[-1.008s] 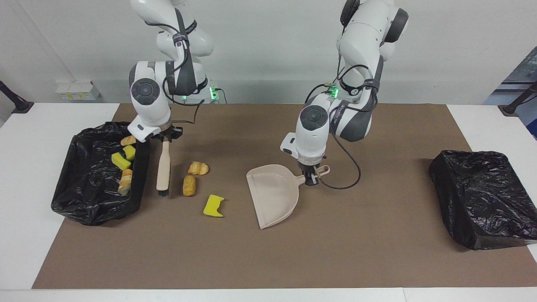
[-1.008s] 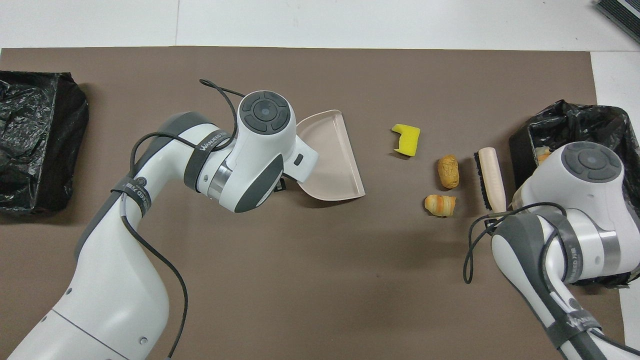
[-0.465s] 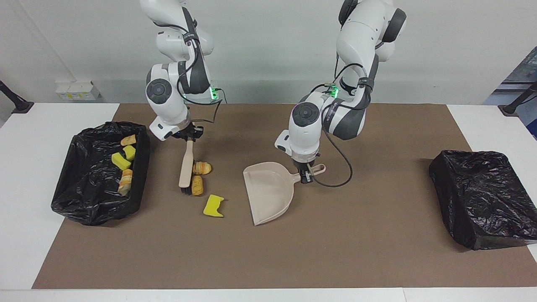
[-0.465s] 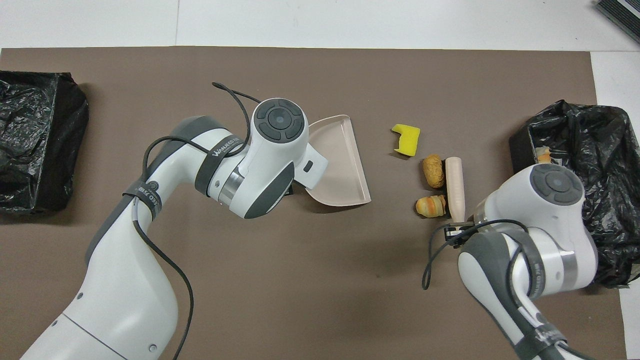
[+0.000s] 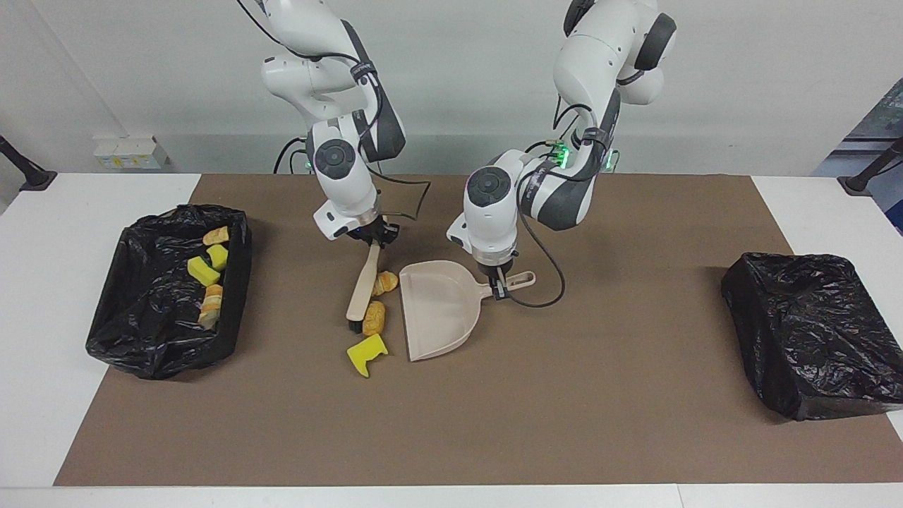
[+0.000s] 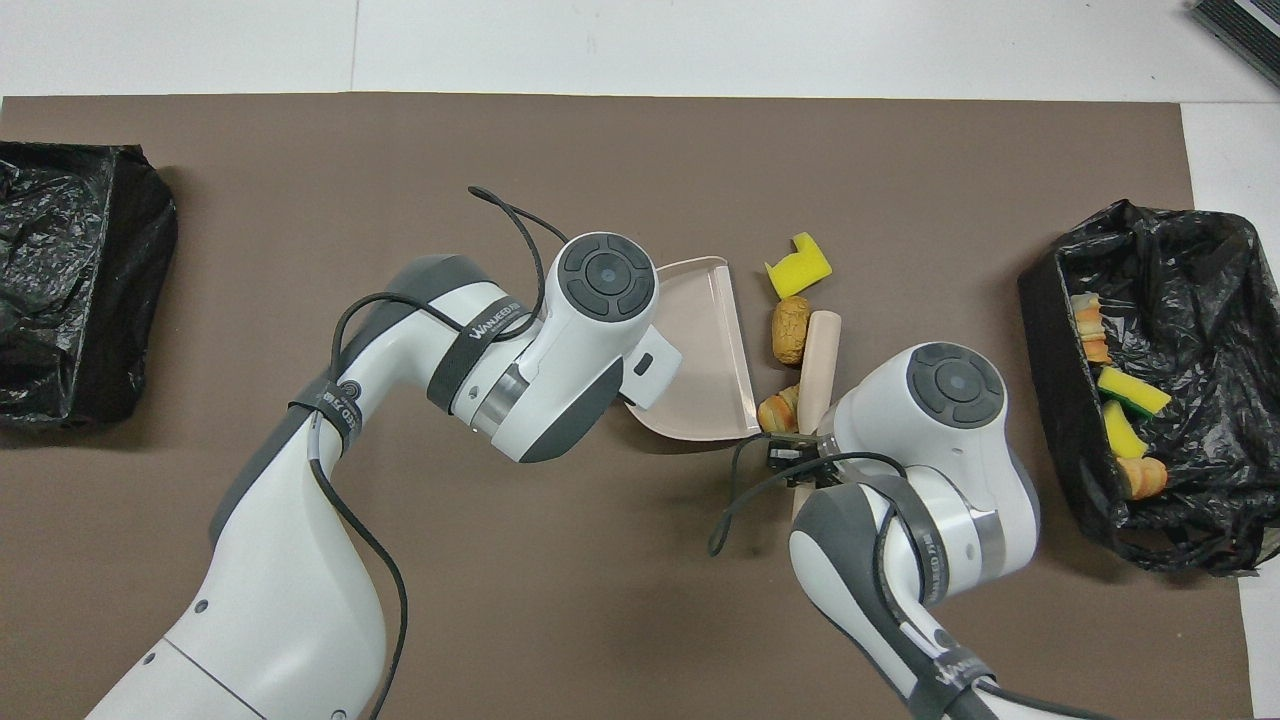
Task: Sweep and dump trash in bin
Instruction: 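Sweep the sponge and bread pieces with the right gripper's brush into the dustpan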
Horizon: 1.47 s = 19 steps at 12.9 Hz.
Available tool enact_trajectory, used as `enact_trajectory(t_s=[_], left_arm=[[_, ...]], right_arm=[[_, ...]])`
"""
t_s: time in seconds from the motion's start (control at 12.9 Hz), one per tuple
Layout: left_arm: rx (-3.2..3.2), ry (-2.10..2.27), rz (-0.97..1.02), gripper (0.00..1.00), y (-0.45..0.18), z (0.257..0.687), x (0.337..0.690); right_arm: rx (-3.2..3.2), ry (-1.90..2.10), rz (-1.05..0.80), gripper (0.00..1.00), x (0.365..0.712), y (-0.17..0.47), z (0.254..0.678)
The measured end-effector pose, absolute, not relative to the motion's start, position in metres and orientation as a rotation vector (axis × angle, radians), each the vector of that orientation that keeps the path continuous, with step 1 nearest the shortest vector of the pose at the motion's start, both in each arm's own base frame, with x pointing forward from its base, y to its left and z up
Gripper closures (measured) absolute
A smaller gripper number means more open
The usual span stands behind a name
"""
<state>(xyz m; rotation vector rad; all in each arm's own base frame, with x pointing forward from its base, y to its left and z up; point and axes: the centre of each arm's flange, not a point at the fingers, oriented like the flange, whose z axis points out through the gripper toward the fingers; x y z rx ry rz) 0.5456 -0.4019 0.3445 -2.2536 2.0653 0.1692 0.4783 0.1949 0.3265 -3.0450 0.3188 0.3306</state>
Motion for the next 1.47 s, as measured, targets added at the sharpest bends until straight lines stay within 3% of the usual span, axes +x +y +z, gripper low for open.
enact_trajectory(t_s=[0.78, 1.09, 1.47], left_arm=[[-2.108, 2.054, 0.317, 0.68, -0.39, 0.346, 0.529], [-2.118, 2.036, 0.331, 0.68, -0.39, 0.345, 0.527], [-2.226, 1.892, 0.34, 0.68, -0.386, 0.344, 0.527]], right_arm=[[-2.572, 0.214, 0.489, 0.74, 0.484, 0.249, 0.367], [-2.625, 0.068, 0.516, 0.74, 0.489, 0.21, 0.406], [-3.01, -0.19, 0.416, 0.74, 0.509, 0.165, 0.411]])
